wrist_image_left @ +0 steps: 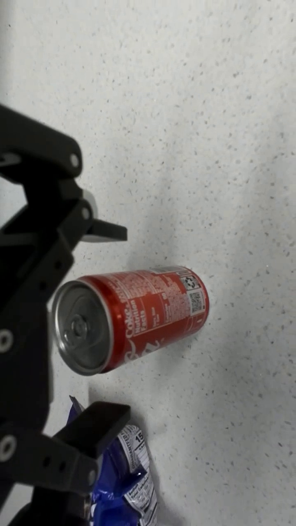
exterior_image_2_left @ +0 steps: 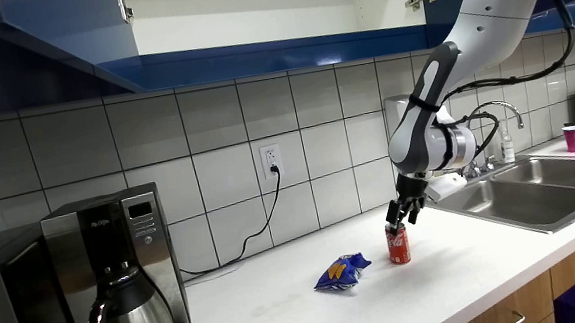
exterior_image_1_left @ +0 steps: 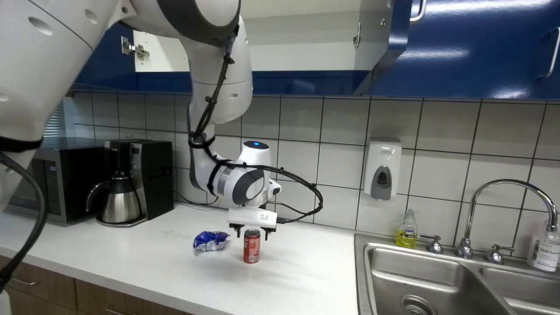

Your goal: Pick up the bottle from the cabinet and put it on the table

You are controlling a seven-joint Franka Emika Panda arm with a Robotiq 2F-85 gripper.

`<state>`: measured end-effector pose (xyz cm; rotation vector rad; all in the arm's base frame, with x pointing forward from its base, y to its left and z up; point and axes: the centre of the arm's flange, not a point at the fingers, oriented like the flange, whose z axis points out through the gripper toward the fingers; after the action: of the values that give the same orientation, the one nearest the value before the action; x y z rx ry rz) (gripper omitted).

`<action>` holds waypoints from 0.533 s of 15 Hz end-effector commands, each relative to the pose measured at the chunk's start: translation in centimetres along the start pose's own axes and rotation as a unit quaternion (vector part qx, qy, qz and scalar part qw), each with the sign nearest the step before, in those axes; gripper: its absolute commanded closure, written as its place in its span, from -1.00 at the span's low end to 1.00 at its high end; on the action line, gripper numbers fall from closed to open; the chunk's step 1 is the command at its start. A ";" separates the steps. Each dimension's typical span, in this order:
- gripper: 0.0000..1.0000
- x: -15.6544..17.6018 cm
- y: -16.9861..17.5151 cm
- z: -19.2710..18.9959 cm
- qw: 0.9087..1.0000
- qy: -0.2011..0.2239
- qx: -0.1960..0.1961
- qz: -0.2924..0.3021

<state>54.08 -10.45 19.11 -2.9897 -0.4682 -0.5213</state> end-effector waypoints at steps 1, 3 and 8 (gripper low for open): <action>-1.00 0.3 -0.6 -3.9 1.000 -0.020 0.004 0.003; -1.00 0.6 -1.0 -4.9 1.000 -0.029 0.006 0.005; -1.00 1.4 -1.6 -7.7 0.999 -0.054 0.005 0.003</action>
<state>53.54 -9.55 23.87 -2.9983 -0.4267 -0.4142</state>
